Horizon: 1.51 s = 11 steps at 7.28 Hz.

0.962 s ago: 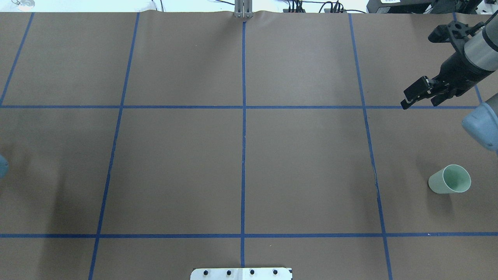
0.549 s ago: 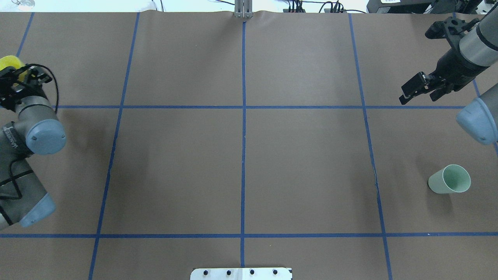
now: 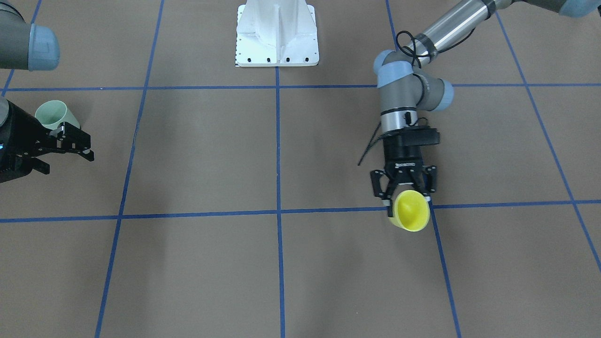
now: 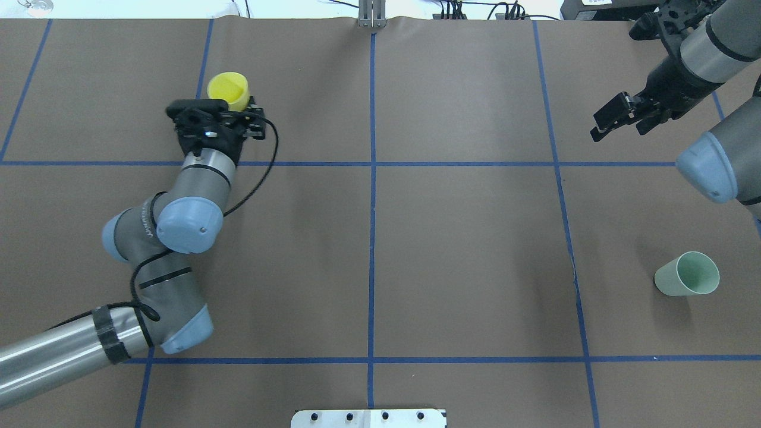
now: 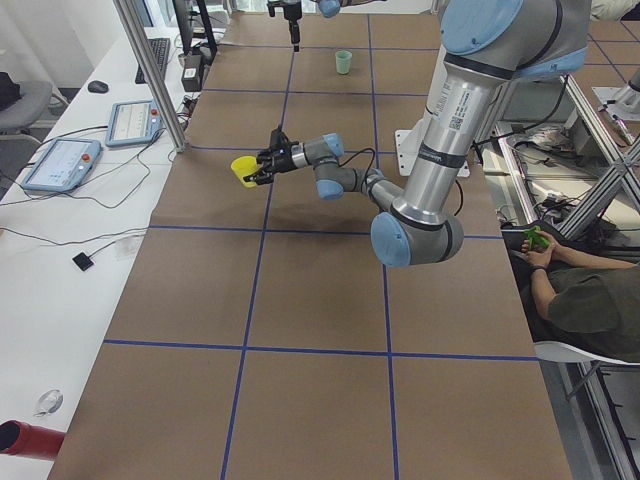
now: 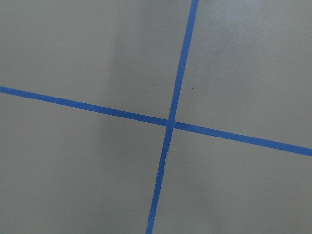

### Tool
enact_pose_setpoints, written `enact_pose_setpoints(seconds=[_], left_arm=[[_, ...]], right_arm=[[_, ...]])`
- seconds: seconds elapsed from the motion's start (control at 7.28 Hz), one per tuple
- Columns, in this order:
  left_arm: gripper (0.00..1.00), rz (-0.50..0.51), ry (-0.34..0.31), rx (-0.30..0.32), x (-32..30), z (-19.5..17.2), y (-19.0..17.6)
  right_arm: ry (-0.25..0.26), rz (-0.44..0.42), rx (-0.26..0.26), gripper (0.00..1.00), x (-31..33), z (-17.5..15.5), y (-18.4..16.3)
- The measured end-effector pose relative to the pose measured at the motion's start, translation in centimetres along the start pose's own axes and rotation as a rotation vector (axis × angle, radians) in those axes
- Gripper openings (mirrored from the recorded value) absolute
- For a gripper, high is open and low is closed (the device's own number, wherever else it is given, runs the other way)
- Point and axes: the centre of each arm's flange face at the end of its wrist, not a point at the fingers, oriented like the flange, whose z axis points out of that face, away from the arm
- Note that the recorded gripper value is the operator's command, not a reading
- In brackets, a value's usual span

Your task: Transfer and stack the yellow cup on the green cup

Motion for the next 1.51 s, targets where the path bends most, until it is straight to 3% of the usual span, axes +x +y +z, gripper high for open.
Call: enact_pose_setpoints(seconds=[0.27, 0.41, 0.55, 0.82, 1.1, 1.51], left_arm=[[0.14, 0.127, 0.350, -0.183, 9.1, -2.8, -1.3], [0.11, 0.249, 0.517, -0.211, 10.9, -3.9, -1.6], [0.12, 0.330, 0.638, -0.233, 12.0, -4.5, -1.1], [0.12, 0.370, 0.830, -0.262, 13.7, -6.0, 0.0], [0.18, 0.339, 0.947, -0.211, 14.6, -8.1, 0.0], [0.27, 0.314, 0.982, -0.180, 15.0, -9.2, -0.7]], right_arm=[[-0.029, -0.017, 0.041, 1.00, -0.9, 0.5, -0.5], [-0.038, -0.020, 0.048, 1.00, -1.3, 0.6, -0.5], [-0.048, -0.029, 0.053, 1.00, -1.8, 0.7, -0.6], [-0.085, -0.056, 0.064, 1.00, -4.5, 1.4, -0.5], [-0.134, -0.048, 0.061, 1.00, -9.7, 2.2, -0.8], [-0.192, -0.021, 0.041, 1.00, -16.6, 2.7, -0.9]])
